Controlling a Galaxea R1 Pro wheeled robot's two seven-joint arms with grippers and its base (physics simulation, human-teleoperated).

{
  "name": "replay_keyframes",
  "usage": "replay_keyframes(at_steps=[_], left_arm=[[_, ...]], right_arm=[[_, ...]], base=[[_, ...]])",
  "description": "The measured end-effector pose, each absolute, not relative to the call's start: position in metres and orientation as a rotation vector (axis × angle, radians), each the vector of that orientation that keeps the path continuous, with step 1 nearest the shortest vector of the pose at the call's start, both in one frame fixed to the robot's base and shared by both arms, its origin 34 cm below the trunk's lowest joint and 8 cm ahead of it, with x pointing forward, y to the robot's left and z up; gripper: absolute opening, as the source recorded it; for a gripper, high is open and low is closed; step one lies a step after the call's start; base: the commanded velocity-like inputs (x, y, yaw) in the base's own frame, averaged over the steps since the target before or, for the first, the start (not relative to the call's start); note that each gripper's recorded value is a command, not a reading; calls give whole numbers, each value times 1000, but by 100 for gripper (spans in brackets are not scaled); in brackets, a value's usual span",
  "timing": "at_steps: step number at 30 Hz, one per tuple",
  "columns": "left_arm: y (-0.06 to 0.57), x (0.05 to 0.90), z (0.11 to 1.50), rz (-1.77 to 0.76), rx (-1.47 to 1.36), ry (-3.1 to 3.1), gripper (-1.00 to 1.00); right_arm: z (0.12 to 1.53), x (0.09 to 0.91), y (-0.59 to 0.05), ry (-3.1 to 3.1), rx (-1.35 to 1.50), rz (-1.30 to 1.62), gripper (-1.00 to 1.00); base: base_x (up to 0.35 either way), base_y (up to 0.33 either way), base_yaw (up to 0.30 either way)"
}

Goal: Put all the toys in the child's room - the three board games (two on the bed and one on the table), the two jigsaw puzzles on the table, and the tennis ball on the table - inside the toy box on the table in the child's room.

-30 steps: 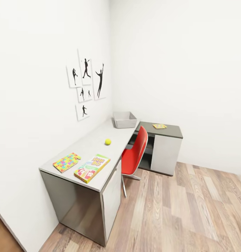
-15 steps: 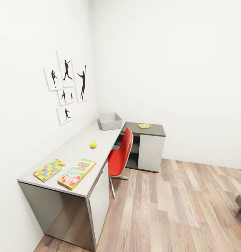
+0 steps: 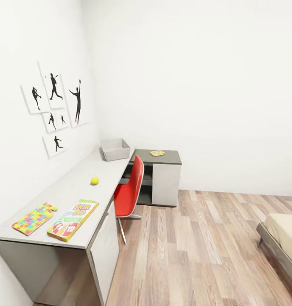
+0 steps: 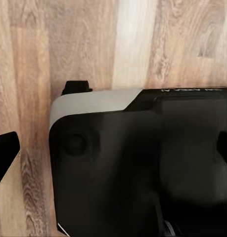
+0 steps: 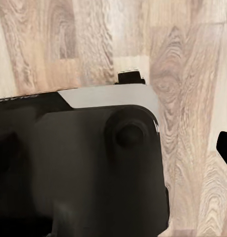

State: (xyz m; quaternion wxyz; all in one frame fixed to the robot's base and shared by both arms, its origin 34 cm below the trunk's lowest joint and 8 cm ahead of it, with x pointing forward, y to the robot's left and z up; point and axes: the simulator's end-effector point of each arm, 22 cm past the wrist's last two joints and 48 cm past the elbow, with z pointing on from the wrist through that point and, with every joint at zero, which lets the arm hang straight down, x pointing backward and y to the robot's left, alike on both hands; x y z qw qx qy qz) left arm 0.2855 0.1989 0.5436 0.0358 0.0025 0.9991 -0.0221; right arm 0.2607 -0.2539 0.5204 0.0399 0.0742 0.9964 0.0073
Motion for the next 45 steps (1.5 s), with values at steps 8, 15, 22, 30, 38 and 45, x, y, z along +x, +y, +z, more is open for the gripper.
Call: replay_keyframes(at_steps=[8, 15, 22, 30, 38, 45], left_arm=[[187, 369, 580, -93, 16, 3017, 100], [184, 435, 614, -103, 23, 2968, 100], [185, 486, 654, -107, 28, 2961, 100], [187, 529, 709, -194, -64, 2923, 100], [190, 571, 783, -293, -117, 2815, 100], [198, 604, 849, -288, -111, 2666, 100]], right_arm=[[553, 358, -252, 3005, 247, 50, 100], [592, 441, -255, 2954, 297, 80, 100], [632, 498, -267, 2939, 345, 100, 100], [661, 526, -270, 2945, 358, 119, 100], [716, 578, -259, 2920, 355, 215, 100], [772, 610, -251, 2835, 337, 290, 100]], base=[[0, 0, -269], [0, 0, -252], [0, 0, -229], [0, 0, -155], [0, 0, -50], [0, 0, -6]])
